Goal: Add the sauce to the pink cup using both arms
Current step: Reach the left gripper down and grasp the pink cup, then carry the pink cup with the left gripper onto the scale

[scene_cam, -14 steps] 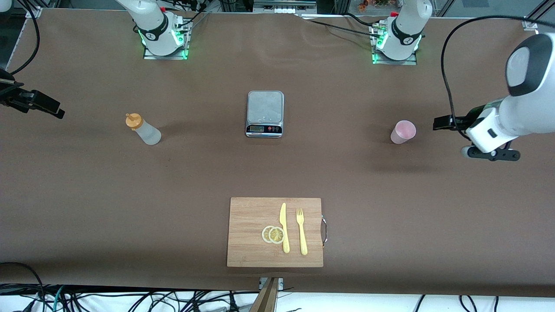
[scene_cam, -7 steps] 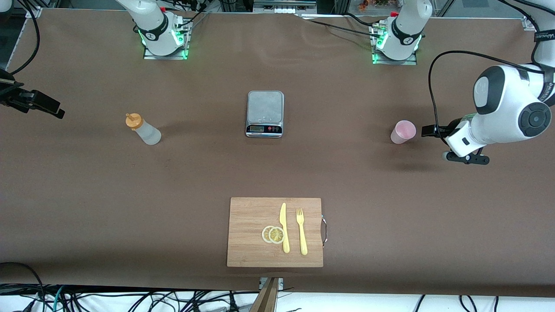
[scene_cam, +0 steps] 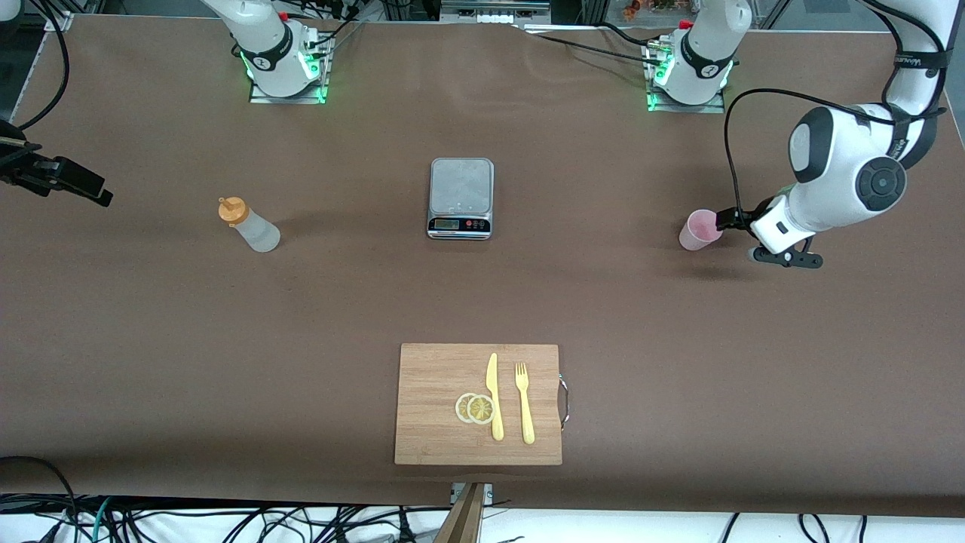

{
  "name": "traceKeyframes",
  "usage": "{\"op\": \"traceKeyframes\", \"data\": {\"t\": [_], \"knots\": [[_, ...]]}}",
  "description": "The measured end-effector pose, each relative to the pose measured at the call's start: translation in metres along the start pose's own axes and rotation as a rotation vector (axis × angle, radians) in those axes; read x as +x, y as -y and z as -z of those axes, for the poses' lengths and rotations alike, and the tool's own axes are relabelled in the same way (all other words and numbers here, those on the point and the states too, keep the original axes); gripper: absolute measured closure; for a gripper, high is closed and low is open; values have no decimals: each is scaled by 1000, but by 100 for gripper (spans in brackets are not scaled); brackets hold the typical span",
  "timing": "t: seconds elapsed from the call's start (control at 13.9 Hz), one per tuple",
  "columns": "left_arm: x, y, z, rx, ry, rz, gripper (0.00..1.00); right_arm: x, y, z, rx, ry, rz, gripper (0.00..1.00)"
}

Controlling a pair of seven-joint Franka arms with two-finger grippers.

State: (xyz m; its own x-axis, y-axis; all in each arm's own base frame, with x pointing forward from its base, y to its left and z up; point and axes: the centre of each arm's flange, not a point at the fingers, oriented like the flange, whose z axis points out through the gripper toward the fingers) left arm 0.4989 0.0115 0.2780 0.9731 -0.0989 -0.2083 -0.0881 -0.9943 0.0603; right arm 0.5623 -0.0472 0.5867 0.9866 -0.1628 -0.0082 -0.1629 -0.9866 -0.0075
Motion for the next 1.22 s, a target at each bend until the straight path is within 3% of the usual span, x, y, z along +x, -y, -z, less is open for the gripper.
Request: {"op": "traceKeyframes", "data": {"t": [0.58, 0.72, 1.22], "knots": [[-26, -2, -51, 18, -75, -7, 4, 0, 0, 0, 0, 0, 0, 0], [-28, -4, -55, 20, -81, -12, 9, 0, 0, 0, 0, 0, 0, 0], [-29, -6, -55, 21, -83, -11, 81, 0, 0, 0, 0, 0, 0, 0]]}}
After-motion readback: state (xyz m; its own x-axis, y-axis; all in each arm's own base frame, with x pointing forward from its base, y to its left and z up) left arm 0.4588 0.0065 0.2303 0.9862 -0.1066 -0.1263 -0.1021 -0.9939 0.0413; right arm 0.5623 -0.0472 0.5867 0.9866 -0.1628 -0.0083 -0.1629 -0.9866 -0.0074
